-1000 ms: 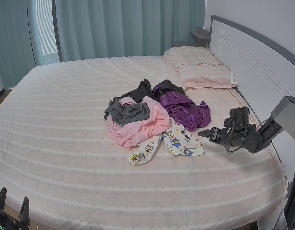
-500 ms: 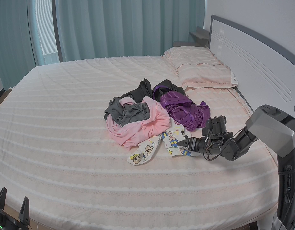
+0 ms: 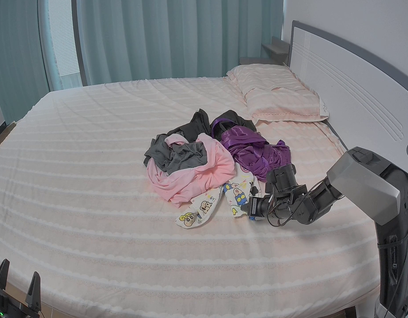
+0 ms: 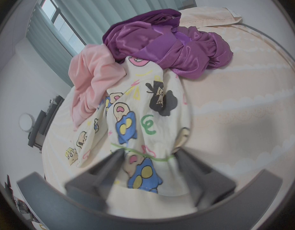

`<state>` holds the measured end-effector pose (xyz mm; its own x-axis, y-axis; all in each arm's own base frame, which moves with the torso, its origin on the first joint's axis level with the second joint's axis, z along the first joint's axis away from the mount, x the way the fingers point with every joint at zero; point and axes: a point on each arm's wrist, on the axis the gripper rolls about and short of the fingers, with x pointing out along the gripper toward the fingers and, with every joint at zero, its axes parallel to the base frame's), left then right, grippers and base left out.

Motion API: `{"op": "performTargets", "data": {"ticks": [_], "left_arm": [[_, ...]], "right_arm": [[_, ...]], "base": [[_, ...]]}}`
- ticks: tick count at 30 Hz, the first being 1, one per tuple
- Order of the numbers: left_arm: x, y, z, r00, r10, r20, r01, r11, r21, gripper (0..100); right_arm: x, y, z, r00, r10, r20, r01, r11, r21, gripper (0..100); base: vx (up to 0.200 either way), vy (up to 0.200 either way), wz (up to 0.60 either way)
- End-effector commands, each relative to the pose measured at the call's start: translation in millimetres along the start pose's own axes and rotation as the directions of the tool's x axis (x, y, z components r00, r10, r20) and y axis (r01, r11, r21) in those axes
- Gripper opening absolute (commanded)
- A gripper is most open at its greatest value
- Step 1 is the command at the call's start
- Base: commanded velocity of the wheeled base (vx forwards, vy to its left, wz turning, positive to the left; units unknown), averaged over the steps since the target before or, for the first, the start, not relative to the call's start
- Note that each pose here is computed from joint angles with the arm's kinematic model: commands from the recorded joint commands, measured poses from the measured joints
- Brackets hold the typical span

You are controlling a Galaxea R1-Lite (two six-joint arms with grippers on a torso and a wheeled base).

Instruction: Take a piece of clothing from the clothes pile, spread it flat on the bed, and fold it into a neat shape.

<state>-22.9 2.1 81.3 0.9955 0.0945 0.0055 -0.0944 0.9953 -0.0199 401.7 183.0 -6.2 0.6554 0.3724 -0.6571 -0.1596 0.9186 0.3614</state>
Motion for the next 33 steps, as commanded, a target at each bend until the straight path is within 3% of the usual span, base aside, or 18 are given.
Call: {"op": "performTargets", "data": {"ticks": [1, 9, 20, 33], "left_arm": [[0, 0, -5, 1.0, 0.0, 0.001, 0.0, 1.0, -0.001, 100], [0, 0, -5, 1.0, 0.0, -0.001, 0.0, 1.0, 0.0, 100], [0, 0, -5, 1.0, 0.0, -0.001, 0.0, 1.0, 0.0, 100], [0, 0, -5, 1.0, -0.003, 0.002, 0.003, 1.0, 0.01, 100]], "right_arm": [[1, 9, 1, 1.0, 0.004, 0.009, -0.004, 1.0, -0.03, 0], [-15, 9, 9, 1.0, 0.004, 0.03, -0.003, 1.0, -0.027, 0], [-86, -11, 8, 1.0, -0.012, 0.013, 0.011, 0.997, 0.077, 0], [-194, -13, -47, 0.981, 0.191, -0.022, -0.188, 0.977, 0.097, 0]], "base": [[0.0, 0.0, 0.0], [0.0, 0.0, 0.0], [0.0, 0.0, 0.0], [0.0, 0.0, 0.0]]}}
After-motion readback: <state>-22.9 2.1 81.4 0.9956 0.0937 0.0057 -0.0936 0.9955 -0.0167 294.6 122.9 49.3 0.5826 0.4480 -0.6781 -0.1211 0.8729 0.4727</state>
